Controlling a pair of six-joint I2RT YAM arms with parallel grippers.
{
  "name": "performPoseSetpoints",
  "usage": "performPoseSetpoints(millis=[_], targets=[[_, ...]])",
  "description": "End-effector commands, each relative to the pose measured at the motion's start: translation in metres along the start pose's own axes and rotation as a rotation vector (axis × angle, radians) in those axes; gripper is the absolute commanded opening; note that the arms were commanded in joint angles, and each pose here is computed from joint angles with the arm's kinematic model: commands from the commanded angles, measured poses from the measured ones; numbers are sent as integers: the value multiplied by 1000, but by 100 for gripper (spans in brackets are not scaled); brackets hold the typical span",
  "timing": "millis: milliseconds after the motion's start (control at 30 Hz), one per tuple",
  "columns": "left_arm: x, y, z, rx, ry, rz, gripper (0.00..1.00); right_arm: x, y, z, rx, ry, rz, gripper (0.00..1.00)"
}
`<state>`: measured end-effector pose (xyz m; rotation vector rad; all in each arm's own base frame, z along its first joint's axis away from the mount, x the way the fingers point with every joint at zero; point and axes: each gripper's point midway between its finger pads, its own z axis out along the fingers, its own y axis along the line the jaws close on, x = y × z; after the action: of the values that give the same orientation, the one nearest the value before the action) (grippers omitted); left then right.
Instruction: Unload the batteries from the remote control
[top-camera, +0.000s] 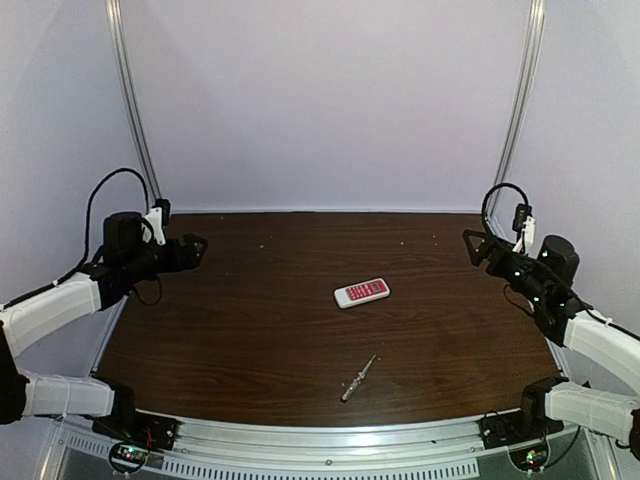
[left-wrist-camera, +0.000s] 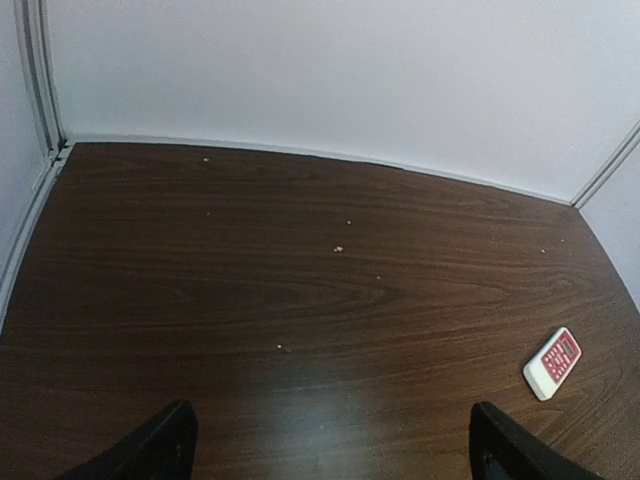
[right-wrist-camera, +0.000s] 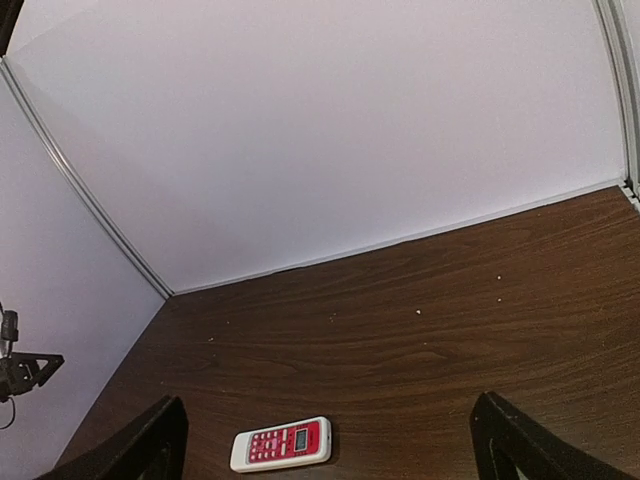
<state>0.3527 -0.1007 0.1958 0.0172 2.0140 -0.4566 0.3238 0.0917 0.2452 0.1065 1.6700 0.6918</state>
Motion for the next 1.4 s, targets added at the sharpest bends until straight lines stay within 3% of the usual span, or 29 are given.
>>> performPoseSetpoints(millis=[0, 233, 433, 733, 933, 1367], targets=[[-26, -26, 6, 46, -92, 72, 97, 7, 8, 0, -41, 25, 53, 100], [-29, -39, 20, 119, -78, 59, 97, 19, 2, -7, 10, 75, 104, 100], [-16, -90, 31, 391, -24, 160, 97, 26, 10, -20, -6, 80, 90, 100], [11, -158, 52, 524, 54, 374, 97, 44, 30, -25, -11, 168, 40, 100], [47, -195, 70, 564, 125, 510, 97, 61, 41, -26, -2, 226, 20, 100], [96, -237, 110, 645, 235, 582, 98, 89, 62, -31, 14, 309, -20, 100]])
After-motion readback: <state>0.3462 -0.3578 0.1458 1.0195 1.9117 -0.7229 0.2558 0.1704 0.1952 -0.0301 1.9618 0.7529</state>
